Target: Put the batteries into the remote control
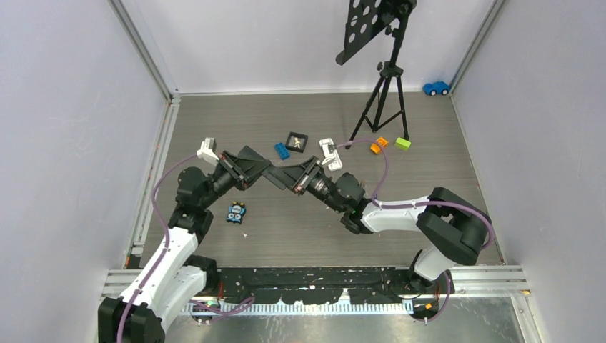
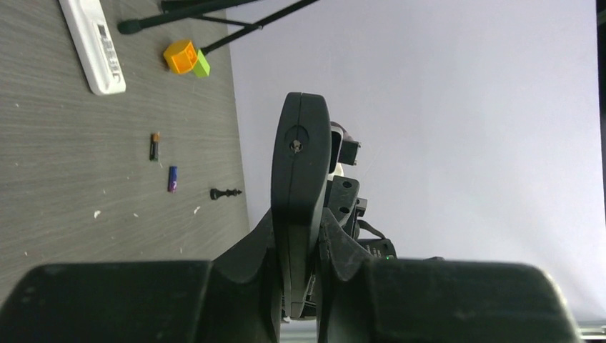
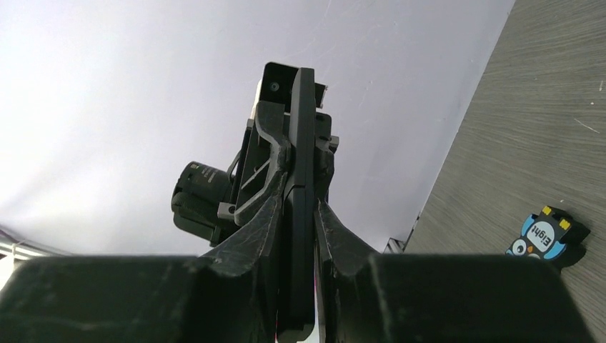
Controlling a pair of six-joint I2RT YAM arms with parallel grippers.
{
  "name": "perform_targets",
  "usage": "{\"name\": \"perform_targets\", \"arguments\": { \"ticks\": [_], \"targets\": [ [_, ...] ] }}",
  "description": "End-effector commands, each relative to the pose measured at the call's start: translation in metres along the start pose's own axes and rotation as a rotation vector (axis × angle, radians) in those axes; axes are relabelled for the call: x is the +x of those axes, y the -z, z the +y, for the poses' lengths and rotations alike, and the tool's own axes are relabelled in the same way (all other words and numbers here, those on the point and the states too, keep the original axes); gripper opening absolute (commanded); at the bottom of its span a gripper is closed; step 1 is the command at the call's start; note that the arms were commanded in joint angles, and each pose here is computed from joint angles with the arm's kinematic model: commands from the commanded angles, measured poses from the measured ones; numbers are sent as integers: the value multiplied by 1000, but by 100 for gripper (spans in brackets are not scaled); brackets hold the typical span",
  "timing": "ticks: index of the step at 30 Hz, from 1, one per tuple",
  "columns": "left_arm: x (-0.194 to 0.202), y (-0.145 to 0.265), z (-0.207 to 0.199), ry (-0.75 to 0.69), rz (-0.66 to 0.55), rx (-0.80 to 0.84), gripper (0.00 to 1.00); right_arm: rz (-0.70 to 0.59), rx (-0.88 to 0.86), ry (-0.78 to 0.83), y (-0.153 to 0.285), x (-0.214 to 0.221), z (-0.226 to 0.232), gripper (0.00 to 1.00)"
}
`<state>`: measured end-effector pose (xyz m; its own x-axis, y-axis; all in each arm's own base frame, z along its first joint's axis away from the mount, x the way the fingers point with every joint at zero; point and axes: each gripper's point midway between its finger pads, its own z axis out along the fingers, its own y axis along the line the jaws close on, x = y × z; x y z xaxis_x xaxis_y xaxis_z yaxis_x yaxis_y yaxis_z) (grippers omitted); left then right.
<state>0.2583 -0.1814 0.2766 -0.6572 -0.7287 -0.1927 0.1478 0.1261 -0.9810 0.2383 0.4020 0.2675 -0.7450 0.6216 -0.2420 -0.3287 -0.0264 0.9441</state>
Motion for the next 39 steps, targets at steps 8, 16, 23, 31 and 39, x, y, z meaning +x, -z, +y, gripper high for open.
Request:
{"name": "perform_targets", "arguments": {
  "ticks": [8,16,23,31,39],
  "targets": [
    [-41,-7,-32,-7,-176,94,0,-33,75,34,25,-17,-43,34],
    [-34,-11,2,-88,-128,-27,0,-26,155,3,13,-23,-44,47],
    [-39,-9,24,-178,-146,-128,0,18,129,-60,14,-18,-40,38],
    [-42,-10,43,-277,-131,-207,0,72,143,-158,12,-10,-47,15],
    [-42,-7,68,-315,-121,-289,0,82,181,-145,10,-11,-53,4]
  ]
}}
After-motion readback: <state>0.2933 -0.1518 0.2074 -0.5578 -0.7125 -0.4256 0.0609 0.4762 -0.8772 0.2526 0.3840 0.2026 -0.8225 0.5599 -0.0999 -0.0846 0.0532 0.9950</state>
